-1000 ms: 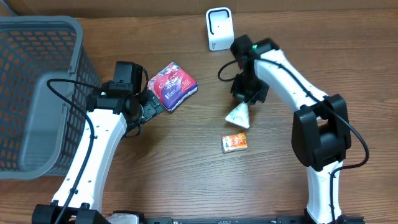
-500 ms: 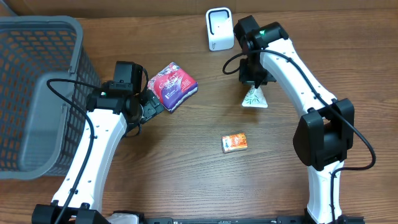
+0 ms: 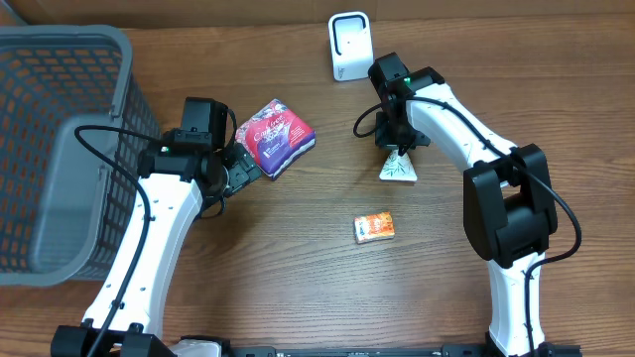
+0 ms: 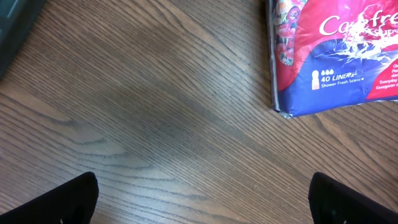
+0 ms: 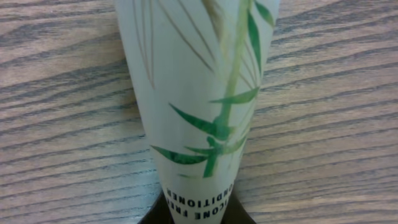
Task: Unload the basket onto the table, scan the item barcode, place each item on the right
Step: 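Carry the white tube to the white scanner with the right gripper, then move the white tube off the right side of the table, then reach the right gripper to the red Carefree pack, then grasp the red Carefree pack with the right gripper and lift it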
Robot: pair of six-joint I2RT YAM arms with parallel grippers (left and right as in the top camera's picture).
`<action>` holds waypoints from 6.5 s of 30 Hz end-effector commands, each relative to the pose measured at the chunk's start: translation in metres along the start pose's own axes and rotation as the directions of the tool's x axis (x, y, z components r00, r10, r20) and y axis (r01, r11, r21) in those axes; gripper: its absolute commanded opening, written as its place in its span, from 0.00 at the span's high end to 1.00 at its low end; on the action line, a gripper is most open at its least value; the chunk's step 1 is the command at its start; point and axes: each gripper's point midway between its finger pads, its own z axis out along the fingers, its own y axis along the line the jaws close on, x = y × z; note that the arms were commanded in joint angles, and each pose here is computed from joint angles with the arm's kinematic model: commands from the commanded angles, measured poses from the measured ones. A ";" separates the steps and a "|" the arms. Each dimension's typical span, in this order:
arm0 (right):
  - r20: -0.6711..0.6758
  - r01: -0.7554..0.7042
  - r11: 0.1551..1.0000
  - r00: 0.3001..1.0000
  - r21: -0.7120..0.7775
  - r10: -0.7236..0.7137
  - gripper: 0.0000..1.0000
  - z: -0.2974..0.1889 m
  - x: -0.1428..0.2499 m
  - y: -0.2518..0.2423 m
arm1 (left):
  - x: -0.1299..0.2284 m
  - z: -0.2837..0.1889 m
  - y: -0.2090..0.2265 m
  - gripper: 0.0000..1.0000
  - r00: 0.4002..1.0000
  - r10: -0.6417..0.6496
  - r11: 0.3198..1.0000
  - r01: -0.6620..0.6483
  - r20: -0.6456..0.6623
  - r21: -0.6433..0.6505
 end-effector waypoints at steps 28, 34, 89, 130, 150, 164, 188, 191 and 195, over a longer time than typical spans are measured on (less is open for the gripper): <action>0.556 -0.130 0.767 0.616 -0.628 0.559 0.96 -0.150 -0.220 0.086 | 0.001 0.001 0.000 0.00 1.000 -0.008 1.000 0.008 -0.004 -0.001; 0.500 -0.179 0.714 0.599 -0.677 0.625 0.96 -0.135 -0.224 0.091 | 0.000 0.001 -0.001 0.00 1.000 -0.009 1.000 0.009 -0.003 0.000; 0.343 -0.979 -0.120 -0.058 0.164 0.938 0.96 -0.073 0.126 -0.541 | 0.000 0.001 -0.001 0.00 1.000 -0.008 1.000 0.008 -0.003 -0.001; -0.035 -0.817 0.358 0.417 -0.451 0.908 0.12 -0.134 -0.003 -0.444 | 0.000 0.001 -0.001 0.00 1.000 -0.009 1.000 0.009 -0.003 0.000; 0.080 0.020 0.769 0.996 -0.640 0.041 0.00 -0.123 -0.071 -0.011 | 0.000 0.001 -0.001 0.00 1.000 -0.008 1.000 0.008 -0.003 -0.001; 0.115 0.212 0.749 0.977 -0.628 -0.180 0.10 -0.041 -0.018 0.182 | 0.001 0.001 0.000 0.00 1.000 -0.008 1.000 0.008 -0.004 -0.001; -0.099 -0.070 0.984 0.994 -0.165 0.054 0.66 -0.048 0.000 0.036 | 0.000 0.001 -0.001 0.00 1.000 -0.008 1.000 0.008 -0.004 0.000; -0.113 -0.115 0.991 0.988 -0.065 0.107 0.60 -0.068 0.007 -0.002 | 0.000 0.001 -0.001 0.00 1.000 -0.008 1.000 0.008 -0.003 -0.001; -0.147 -0.051 0.998 0.988 -0.044 0.044 0.18 -0.087 0.021 -0.020 | 0.000 0.001 -0.001 0.00 1.000 -0.008 1.000 0.008 -0.003 -0.001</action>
